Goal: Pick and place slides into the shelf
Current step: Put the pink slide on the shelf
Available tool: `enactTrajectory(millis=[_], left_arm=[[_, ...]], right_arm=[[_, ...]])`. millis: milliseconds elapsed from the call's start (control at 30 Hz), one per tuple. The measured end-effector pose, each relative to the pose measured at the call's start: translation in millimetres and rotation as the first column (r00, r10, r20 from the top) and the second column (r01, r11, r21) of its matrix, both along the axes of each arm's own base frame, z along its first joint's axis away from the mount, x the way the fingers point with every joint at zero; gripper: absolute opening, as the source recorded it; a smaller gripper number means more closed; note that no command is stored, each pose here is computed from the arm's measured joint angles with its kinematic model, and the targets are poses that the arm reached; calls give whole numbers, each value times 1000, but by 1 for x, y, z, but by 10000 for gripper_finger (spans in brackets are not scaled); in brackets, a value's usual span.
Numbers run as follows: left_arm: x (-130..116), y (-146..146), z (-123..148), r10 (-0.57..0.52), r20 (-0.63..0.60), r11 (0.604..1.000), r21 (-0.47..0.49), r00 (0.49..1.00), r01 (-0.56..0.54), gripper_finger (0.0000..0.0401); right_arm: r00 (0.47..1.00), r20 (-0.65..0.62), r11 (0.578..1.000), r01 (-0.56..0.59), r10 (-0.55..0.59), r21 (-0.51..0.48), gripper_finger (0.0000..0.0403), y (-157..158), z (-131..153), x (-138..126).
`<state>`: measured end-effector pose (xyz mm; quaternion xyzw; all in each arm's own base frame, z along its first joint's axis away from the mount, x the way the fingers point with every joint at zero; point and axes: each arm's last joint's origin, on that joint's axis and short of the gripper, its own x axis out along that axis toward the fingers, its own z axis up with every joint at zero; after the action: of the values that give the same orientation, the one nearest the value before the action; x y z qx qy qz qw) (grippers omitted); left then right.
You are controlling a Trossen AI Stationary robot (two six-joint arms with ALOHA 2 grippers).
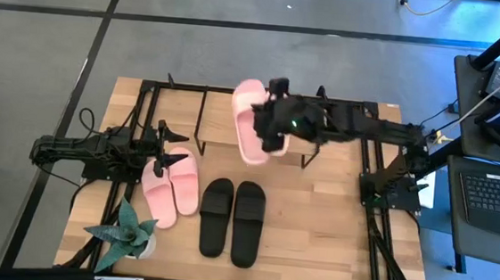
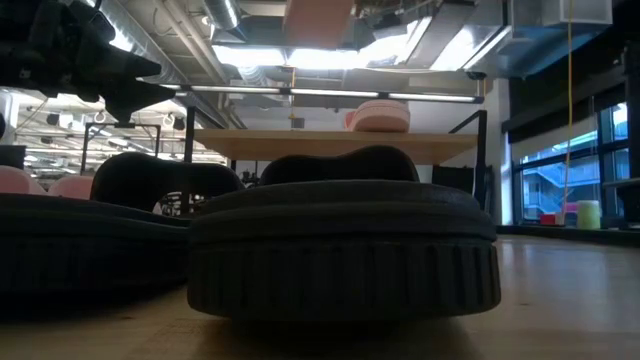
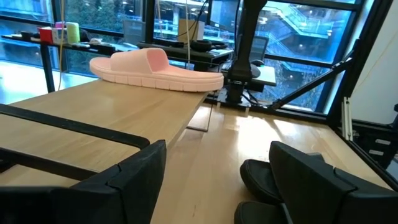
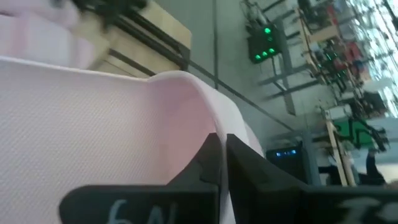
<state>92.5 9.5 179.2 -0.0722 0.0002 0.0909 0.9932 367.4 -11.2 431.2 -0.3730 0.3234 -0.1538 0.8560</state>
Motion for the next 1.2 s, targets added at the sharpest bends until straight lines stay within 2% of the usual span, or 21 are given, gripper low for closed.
enactTrajectory(millis=[233, 367, 667, 900, 1100, 1200], left_arm=[[0, 0, 0, 0, 0, 1000, 0, 1000, 0, 276], [0, 0, 0, 0, -1, 1000, 1, 1000, 0, 276], [0, 0, 0, 0, -3, 1000, 12, 1000, 0, 276], [0, 0, -1, 0, -16, 1000, 24, 1000, 1, 276], [0, 0, -1, 0, -17, 1000, 23, 1000, 1, 276], [0, 0, -1, 0, -17, 1000, 23, 1000, 1, 276]], right_arm=[[997, -11, 997, 78, -78, -18, 11, -47, -51, 16], [999, 9, 998, 53, -53, 21, 11, -68, -81, 20], [995, 62, 997, 72, -73, 17, 11, -96, -123, 19], [997, 5, 997, 72, -72, 30, 11, -97, -145, 14], [997, 17, 996, 79, -80, 36, 11, -98, -144, 14], [995, 29, 993, 93, -95, 71, 11, -97, -145, 14]])
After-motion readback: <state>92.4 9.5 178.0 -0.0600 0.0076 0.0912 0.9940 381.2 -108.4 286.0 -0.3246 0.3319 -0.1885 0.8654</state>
